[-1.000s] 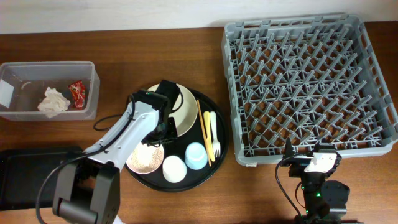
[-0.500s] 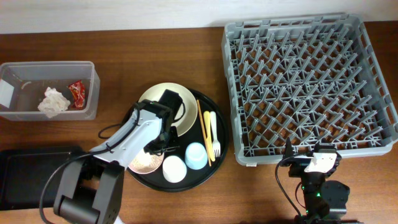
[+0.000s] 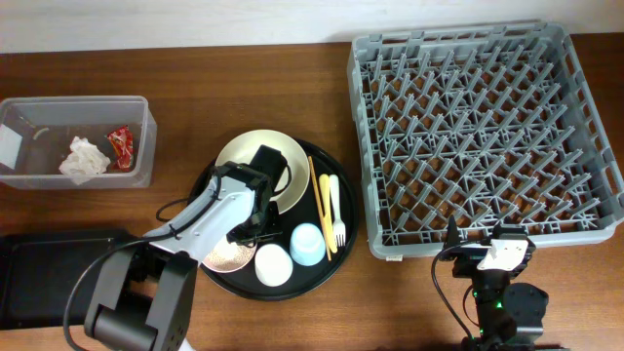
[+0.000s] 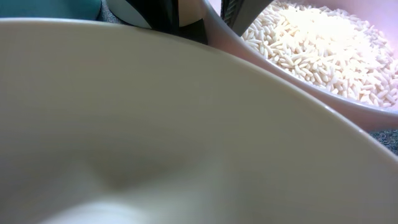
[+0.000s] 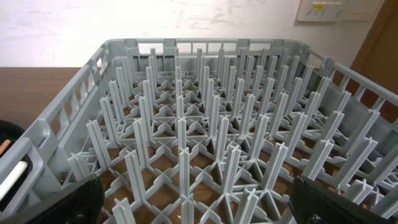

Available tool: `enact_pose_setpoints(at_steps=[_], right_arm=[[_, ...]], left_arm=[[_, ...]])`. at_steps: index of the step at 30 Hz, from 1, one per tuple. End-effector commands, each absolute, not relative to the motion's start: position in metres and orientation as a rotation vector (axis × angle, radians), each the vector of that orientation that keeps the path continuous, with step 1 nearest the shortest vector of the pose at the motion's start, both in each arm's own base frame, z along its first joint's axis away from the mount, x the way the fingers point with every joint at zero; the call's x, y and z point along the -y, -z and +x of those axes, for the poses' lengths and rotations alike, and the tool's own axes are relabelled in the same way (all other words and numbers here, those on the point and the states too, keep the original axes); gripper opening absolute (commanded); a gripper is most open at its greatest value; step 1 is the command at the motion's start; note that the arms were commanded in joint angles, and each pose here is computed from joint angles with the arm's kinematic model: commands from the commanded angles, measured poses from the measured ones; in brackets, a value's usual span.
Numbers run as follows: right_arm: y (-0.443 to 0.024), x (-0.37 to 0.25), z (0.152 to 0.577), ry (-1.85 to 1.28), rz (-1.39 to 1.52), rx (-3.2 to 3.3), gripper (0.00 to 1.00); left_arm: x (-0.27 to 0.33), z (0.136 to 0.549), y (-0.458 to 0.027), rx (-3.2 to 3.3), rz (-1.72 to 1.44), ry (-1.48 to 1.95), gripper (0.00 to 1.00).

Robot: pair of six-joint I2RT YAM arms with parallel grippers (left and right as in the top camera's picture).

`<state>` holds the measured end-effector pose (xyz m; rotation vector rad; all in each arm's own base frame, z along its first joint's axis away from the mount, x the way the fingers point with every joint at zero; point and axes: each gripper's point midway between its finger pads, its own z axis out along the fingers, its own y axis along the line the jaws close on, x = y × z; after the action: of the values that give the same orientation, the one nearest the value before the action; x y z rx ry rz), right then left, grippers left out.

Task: Sort waste into correct bins and load items into the dishwasher rack
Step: 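Grasp the rim of the pink rice bowl with the left gripper, then lift the pink bowl and pour the rice onto the black tray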

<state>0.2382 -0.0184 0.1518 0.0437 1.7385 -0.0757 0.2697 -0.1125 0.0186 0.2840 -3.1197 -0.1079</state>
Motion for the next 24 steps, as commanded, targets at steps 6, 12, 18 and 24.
enact_pose_setpoints(at_steps=[6,12,18,24], right_arm=[[-0.1489,0.018,0.2381,0.076,0.044,-1.742,0.98],[-0.1489,0.018,0.2381,0.076,0.044,-1.742,0.98],[-0.1489,0.018,0.2381,0.076,0.044,-1.742,0.98],[-0.1489,0.018,0.2381,0.076,0.044,-1.742,0.98]], left_arm=[[0.1056,0.2699,-0.0208,3.117,0.283,0.178,0.22],[0.1092,0.277,-0.0272,3.135,0.286,0.16,0.15],[0.1085,0.2742,-0.0272,3.123,0.283,0.165,0.01],[0.108,0.275,-0.0281,3.126,0.284,0.17,0.01]])
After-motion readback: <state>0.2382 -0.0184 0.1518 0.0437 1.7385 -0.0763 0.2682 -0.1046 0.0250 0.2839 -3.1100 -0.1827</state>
